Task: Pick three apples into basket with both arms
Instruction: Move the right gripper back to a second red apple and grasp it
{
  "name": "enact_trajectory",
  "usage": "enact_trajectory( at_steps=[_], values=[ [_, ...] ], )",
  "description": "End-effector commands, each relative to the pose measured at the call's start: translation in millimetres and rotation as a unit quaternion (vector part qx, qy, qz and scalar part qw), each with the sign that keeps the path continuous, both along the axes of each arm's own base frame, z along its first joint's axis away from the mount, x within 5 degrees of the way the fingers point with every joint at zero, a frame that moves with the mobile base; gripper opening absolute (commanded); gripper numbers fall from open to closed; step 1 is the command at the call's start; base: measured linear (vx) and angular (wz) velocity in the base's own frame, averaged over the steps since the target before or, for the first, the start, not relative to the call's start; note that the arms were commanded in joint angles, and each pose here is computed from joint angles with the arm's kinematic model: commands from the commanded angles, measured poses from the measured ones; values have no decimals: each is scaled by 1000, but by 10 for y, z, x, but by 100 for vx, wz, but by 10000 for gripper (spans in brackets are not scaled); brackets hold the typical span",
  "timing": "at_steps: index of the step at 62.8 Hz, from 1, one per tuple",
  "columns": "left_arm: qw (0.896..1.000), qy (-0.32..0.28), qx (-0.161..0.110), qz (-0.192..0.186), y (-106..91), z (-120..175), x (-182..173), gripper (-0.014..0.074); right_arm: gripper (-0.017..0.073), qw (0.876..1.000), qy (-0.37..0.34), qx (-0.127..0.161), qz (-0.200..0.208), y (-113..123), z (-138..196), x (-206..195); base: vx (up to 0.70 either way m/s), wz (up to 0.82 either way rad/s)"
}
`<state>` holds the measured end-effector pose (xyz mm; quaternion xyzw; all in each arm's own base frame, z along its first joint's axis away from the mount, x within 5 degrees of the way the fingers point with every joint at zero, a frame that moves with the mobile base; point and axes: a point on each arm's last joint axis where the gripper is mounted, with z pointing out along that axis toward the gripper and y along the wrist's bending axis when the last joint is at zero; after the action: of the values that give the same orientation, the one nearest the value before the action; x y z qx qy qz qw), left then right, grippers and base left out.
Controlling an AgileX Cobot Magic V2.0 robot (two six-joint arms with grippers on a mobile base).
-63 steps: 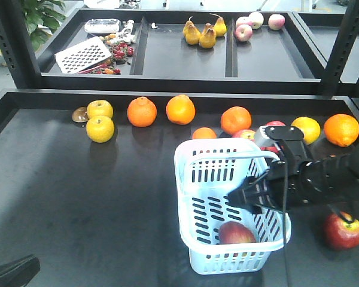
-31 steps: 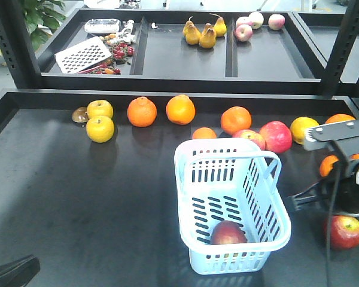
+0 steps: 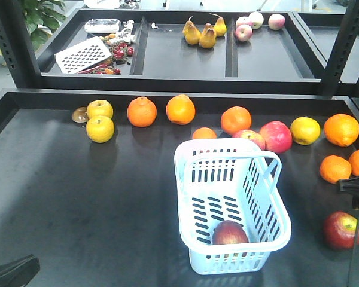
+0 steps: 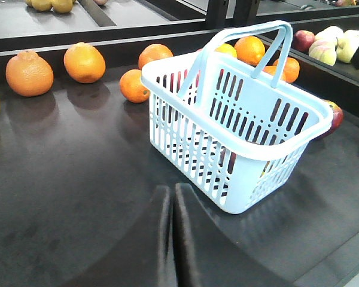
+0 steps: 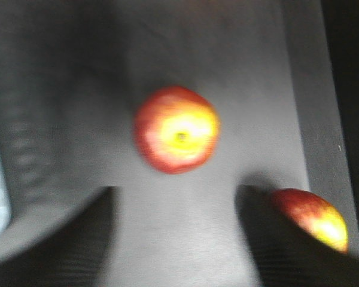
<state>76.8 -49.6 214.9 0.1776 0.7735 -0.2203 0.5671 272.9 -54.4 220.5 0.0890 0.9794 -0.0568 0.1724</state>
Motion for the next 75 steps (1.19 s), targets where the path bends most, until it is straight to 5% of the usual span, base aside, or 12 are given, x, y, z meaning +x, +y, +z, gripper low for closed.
enact_trajectory(
  at_steps=[1, 16, 63, 75],
  values=[
    [1000, -5, 0, 8, 11, 58, 26, -8, 661, 1000, -20, -5, 2, -119, 83, 172, 0, 0],
    [1000, -5, 0, 8, 11, 58, 26, -8, 722, 999, 34, -3, 5, -224, -131, 503, 0, 0],
    [1000, -5, 0, 9, 11, 58, 26, -8, 621, 988, 150, 31, 13, -276, -1019, 829, 0, 0],
    [1000, -5, 0, 9, 11, 58, 26, -8, 527, 988, 145, 51, 29, -235, -1059, 848, 0, 0]
  ],
)
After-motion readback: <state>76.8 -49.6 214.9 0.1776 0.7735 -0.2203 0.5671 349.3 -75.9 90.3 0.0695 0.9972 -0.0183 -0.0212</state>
